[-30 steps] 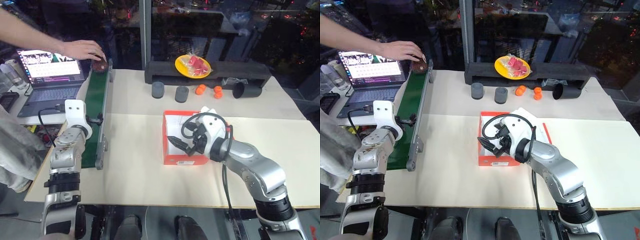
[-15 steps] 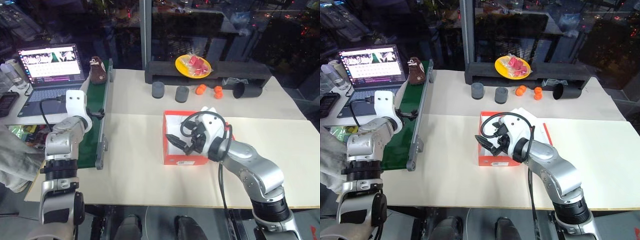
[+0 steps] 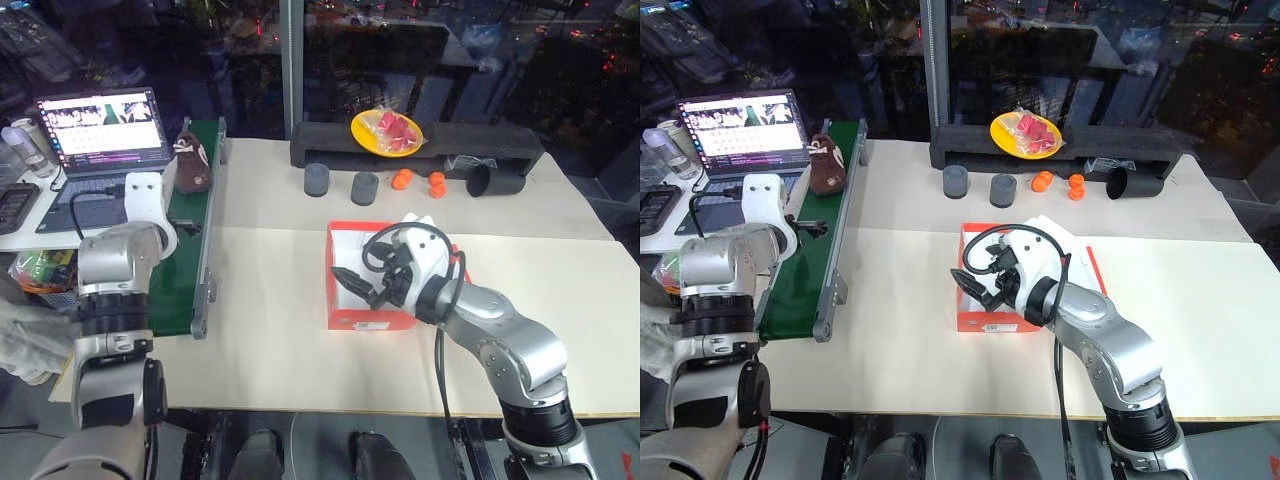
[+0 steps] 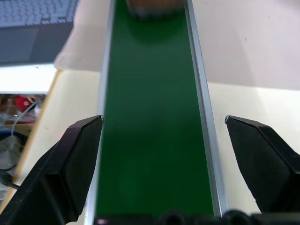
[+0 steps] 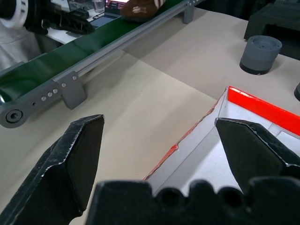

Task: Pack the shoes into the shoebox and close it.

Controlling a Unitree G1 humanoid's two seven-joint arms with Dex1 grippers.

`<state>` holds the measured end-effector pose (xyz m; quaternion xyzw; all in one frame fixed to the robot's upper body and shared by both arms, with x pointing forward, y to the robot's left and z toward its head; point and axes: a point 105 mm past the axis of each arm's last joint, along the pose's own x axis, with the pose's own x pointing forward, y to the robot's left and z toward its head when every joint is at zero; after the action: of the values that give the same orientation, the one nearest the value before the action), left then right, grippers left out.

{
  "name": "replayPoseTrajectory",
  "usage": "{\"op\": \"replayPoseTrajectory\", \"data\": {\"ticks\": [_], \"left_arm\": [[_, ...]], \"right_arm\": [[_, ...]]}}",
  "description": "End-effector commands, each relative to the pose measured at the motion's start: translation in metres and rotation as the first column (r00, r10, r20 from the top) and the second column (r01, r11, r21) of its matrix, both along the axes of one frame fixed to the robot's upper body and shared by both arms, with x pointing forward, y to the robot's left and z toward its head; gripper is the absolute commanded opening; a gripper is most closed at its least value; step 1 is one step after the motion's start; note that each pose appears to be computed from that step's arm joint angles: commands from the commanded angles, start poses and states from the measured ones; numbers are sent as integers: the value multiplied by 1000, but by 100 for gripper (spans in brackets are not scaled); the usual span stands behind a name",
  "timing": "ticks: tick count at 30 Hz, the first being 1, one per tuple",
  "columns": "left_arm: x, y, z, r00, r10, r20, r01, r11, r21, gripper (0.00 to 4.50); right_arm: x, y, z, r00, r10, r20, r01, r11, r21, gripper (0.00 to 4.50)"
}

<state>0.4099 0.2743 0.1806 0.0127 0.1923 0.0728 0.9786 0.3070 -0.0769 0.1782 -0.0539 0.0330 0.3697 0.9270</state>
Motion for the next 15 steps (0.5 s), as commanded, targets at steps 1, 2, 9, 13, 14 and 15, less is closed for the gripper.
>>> {"op": "replayPoseTrajectory", "data": {"ticks": [1, 2, 9, 13, 14, 15], "left_arm": [[0, 5, 25, 998, 10, 65, -14, 999, 53, 450], [0, 5, 26, 998, 11, 66, -15, 999, 51, 450], [2, 6, 33, 996, 9, 87, -15, 998, 61, 450], [2, 7, 35, 996, 9, 90, -16, 997, 72, 450], [2, 7, 35, 996, 10, 90, -16, 997, 73, 450], [2, 8, 35, 996, 10, 89, -17, 997, 75, 450]], "right_arm": [[-2, -1, 11, 999, -7, 43, 7, 1000, 17, 448], [-2, -1, 11, 999, -8, 43, 8, 1000, 17, 448], [-1, 0, 10, 999, -19, 39, 18, 999, 28, 448], [1, 0, 9, 999, -27, 37, 26, 999, 33, 448], [1, 0, 9, 999, -29, 37, 27, 999, 35, 448], [1, 0, 9, 999, -30, 37, 28, 999, 37, 448]]}}
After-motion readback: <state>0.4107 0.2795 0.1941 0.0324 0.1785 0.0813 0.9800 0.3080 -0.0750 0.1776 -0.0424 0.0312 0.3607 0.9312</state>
